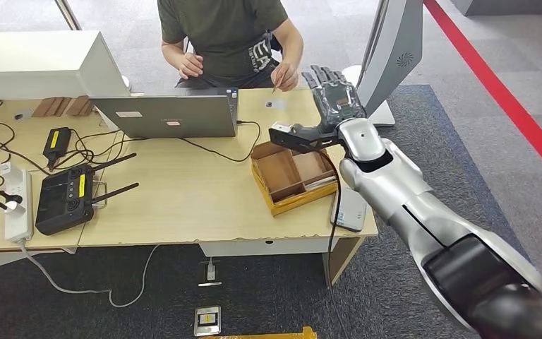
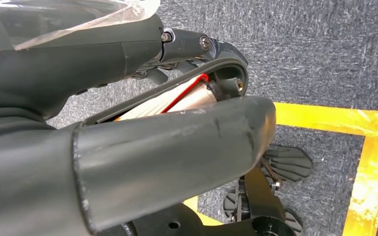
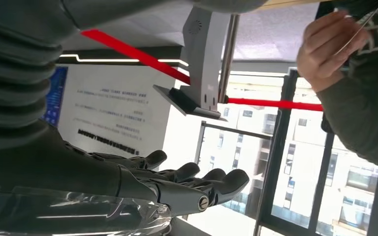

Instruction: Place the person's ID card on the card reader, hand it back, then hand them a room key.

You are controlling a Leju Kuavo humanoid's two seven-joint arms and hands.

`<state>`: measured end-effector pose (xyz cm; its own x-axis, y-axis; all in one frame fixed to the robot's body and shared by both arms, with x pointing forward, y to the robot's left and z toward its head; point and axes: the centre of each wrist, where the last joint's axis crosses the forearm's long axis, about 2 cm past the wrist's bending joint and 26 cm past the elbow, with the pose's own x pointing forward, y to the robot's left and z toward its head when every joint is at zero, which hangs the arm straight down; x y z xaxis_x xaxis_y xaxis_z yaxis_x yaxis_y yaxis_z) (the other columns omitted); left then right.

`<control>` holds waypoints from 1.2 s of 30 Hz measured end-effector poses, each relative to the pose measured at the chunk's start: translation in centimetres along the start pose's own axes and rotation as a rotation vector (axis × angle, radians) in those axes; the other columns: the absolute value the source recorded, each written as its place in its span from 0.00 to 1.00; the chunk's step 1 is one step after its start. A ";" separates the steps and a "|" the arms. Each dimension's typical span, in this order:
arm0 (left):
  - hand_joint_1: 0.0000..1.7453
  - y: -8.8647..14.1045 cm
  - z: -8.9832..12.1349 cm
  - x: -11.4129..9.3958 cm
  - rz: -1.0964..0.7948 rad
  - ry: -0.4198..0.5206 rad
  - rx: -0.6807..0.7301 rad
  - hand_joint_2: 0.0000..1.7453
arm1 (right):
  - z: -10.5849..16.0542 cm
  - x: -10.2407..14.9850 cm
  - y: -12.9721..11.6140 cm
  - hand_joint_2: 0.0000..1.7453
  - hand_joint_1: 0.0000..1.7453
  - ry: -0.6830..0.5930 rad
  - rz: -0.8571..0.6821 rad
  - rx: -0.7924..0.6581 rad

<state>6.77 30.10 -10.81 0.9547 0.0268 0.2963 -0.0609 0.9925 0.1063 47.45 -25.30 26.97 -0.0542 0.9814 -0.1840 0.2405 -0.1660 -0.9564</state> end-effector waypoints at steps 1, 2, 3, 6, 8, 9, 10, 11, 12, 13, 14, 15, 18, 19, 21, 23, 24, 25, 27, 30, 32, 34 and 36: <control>0.00 0.0 0.0 0.0 0.000 0.001 -0.001 0.00 | 0.1 -0.8 0.1 0.00 0.00 0.018 0.015 0.005; 0.00 0.0 0.0 -0.1 0.000 0.001 -0.002 0.00 | 0.2 -1.5 0.2 0.00 0.00 0.038 0.029 0.013; 0.00 0.0 0.0 -0.1 -0.001 0.001 -0.002 0.00 | 0.4 -2.5 0.4 0.00 0.00 0.064 0.042 0.025; 0.00 0.0 0.0 -0.3 0.002 0.005 -0.003 0.00 | 1.6 -6.0 1.5 0.00 0.00 0.150 0.048 0.069; 0.00 -0.1 0.1 -0.5 0.006 0.003 0.003 0.00 | 2.8 -8.6 2.5 0.00 0.00 0.211 0.039 0.090; 0.00 0.0 0.1 -0.5 0.008 -0.002 0.007 0.00 | 3.5 -10.0 2.9 0.00 0.00 0.244 0.037 0.102; 0.00 0.0 0.1 -0.5 0.010 -0.007 0.011 0.00 | 4.1 -11.4 3.3 0.00 0.00 0.277 0.037 0.113; 0.00 -0.1 0.1 -0.5 0.013 -0.014 0.013 0.00 | 4.9 -12.7 3.7 0.00 0.00 0.311 0.041 0.127; 0.00 -0.1 0.1 -0.5 0.018 -0.022 0.014 0.00 | 5.8 -14.0 4.2 0.00 0.00 0.341 0.047 0.143; 0.00 -0.1 0.1 -0.6 0.024 -0.029 0.015 0.00 | 6.8 -15.5 4.7 0.00 0.00 0.374 0.057 0.157; 0.00 -0.1 0.1 -0.6 0.030 -0.035 0.015 0.00 | 7.8 -17.0 5.2 0.00 0.00 0.403 0.066 0.170; 0.00 -0.1 0.1 -0.6 0.036 -0.037 0.016 0.00 | 8.9 -18.3 5.6 0.00 0.00 0.426 0.075 0.179; 0.00 0.0 0.1 -0.7 0.057 -0.039 0.022 0.00 | 11.5 -21.8 6.1 0.00 0.00 0.490 0.095 0.187; 0.00 0.0 0.1 -0.6 0.065 -0.040 0.025 0.00 | 12.2 -22.7 6.2 0.00 0.00 0.509 0.098 0.186; 0.00 0.0 0.1 -0.5 0.081 -0.043 0.031 0.00 | 13.3 -24.0 6.5 0.00 0.00 0.541 0.094 0.176; 0.00 0.1 0.1 -0.5 0.094 -0.042 0.038 0.00 | 14.4 -25.2 6.8 0.00 0.00 0.576 0.079 0.169; 0.00 0.1 0.1 -0.5 0.099 -0.042 0.042 0.00 | 14.9 -25.8 7.1 0.00 0.00 0.593 0.065 0.170; 0.00 0.1 0.1 -0.4 0.102 -0.041 0.046 0.00 | 15.5 -26.2 7.5 0.00 0.00 0.609 0.048 0.172; 0.00 0.1 0.1 -0.4 0.108 -0.039 0.053 0.00 | 16.5 -26.8 8.4 0.00 0.00 0.636 0.008 0.172; 0.00 0.2 0.0 -0.4 0.120 -0.035 0.063 0.00 | 18.2 -27.3 10.1 0.00 0.00 0.673 -0.062 0.172; 0.00 0.2 0.0 -0.3 0.127 -0.034 0.069 0.00 | 19.2 -27.4 11.2 0.00 0.00 0.692 -0.102 0.180; 0.00 0.3 0.0 -0.3 0.133 -0.033 0.074 0.00 | 20.0 -27.4 12.2 0.00 0.00 0.716 -0.131 0.195; 0.00 0.3 0.0 -0.2 0.145 -0.028 0.087 0.00 | 21.3 -27.2 13.7 0.00 0.00 0.761 -0.181 0.224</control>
<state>6.54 30.41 -10.83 0.9257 0.1640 0.3408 -0.2232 0.9643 0.1424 31.54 -56.35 14.00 0.6192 0.7780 0.1060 0.0877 0.0657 -0.9940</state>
